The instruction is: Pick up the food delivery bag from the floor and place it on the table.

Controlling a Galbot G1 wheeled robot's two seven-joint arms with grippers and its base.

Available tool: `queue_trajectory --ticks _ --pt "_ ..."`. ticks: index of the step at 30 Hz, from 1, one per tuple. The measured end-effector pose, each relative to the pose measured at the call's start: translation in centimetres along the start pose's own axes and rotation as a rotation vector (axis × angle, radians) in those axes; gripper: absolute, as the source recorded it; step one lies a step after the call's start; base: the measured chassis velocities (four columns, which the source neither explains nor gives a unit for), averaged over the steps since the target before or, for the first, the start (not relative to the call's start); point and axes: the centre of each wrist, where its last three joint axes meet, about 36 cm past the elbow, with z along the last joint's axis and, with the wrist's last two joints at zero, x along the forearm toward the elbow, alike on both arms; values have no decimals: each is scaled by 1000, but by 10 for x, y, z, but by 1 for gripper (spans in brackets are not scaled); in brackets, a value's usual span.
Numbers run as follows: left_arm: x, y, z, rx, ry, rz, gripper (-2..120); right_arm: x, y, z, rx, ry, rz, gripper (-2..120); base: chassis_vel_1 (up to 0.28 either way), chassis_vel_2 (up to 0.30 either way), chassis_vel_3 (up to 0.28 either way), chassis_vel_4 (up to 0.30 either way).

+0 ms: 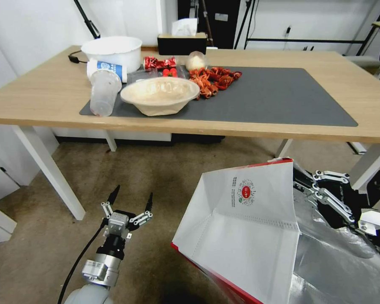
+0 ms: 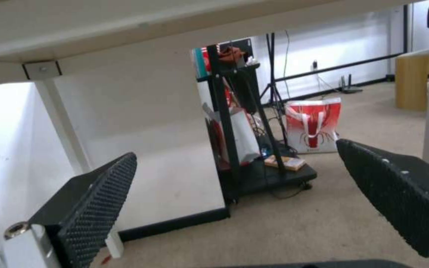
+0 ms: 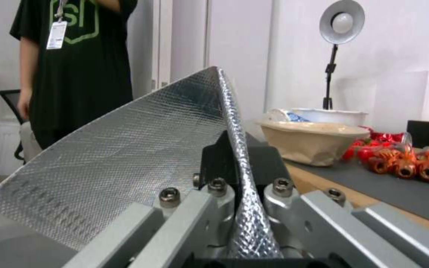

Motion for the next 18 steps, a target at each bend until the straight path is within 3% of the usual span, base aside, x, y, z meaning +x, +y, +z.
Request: queue_trajectory --ticks 18 --pt "2 0 -4 -9 9 -5 100 0 1 0 0 -2 -16 0 0 0 0 0"
